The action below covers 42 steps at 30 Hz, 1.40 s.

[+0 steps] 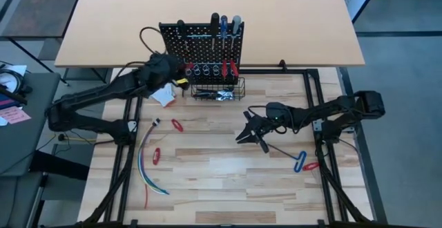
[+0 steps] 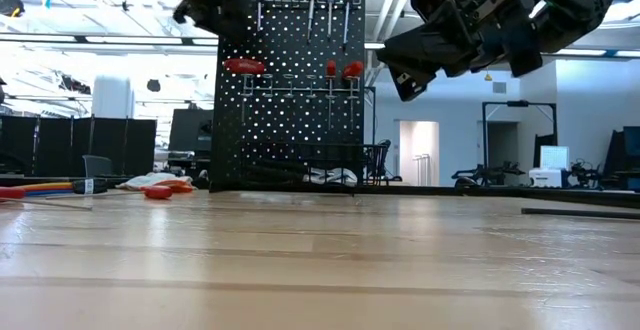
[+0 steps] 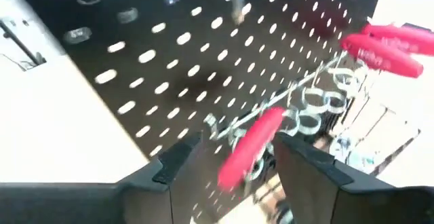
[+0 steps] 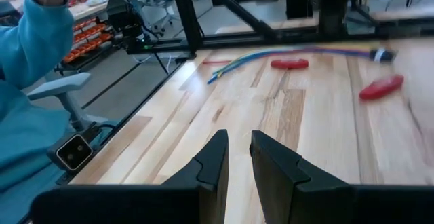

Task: Hang tools onto peg board
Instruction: Hang the red allen wrench on the black pegboard

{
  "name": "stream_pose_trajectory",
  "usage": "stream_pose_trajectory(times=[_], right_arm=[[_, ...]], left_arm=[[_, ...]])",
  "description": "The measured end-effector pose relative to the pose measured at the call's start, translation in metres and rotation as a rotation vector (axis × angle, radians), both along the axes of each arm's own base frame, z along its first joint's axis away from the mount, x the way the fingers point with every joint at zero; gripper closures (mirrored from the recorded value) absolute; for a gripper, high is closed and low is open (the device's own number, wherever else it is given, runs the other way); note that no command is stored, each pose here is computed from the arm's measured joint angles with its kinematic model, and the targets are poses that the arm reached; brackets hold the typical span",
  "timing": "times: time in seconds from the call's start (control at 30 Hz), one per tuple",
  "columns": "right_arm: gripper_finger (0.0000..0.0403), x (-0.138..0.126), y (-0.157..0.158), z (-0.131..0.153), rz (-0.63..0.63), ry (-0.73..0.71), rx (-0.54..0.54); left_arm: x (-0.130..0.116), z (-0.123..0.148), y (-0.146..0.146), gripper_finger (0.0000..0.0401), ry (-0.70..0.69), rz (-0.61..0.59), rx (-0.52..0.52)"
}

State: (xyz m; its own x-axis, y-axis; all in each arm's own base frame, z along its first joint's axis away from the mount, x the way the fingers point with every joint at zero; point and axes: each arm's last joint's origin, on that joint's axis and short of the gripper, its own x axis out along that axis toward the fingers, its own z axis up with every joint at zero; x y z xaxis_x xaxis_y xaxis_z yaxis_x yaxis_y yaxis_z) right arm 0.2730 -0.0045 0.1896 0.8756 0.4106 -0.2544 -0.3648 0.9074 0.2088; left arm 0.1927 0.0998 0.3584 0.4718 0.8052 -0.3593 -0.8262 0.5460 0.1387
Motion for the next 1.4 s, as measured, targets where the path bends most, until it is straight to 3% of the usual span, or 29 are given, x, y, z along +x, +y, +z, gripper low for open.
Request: stream_pose_trajectory(times=[0.2,0.4,0.47,0.57,0.63,0.77,0.93,1.03,1.17,1.3,1.4], right_arm=[[0.0333,-0.032,0.032,0.016,-0.006,0.141,-0.113],[0.0333,-0.073,0.082,0.019,0.067,0.379,-0.029],[0.0333,-0.082,0.089,0.017,0.037,0.525,0.061],[0.033,-0.092,0.09,0.02,-0.086,0.874,0.231],[0.0324,-0.097,0.09,0.023,-0.148,1.079,0.255],[0.031,-0.104,0.093,0.011,-0.205,1.339,0.16],[0.0271,-0.1,0.109,-0.016,-0.122,1.576,0.138],[0.0237,-0.103,0.117,-0.029,-0.085,1.642,0.044],[0.0205,-0.112,0.12,-0.042,-0.127,1.727,-0.147],[0.0203,-0.119,0.124,-0.051,-0.18,1.73,-0.351],[0.0211,-0.121,0.13,-0.057,-0.175,1.705,-0.407]], left_arm=[[-0.025,-0.001,-0.042,0.0225,0.036,-0.117,-0.096],[-0.014,-0.035,-0.074,0.0226,-0.022,-0.258,-0.085],[-0.008,-0.051,-0.081,0.0226,-0.042,-0.292,-0.068],[0.002,-0.071,-0.086,0.0226,-0.059,-0.34,-0.016],[0.005,-0.07,-0.086,0.0226,-0.062,-0.357,0.014],[0.005,-0.064,-0.085,0.0226,-0.11,-0.354,0.037],[0.004,-0.062,-0.085,0.0226,-0.084,-0.374,0.075],[0.004,-0.062,-0.086,0.0226,-0.062,-0.383,0.091],[0.004,-0.062,-0.086,0.0226,-0.061,-0.384,0.093],[0.004,-0.062,-0.085,0.0226,-0.063,-0.384,0.093],[0.004,-0.062,-0.085,0.0226,-0.062,-0.384,0.094]])
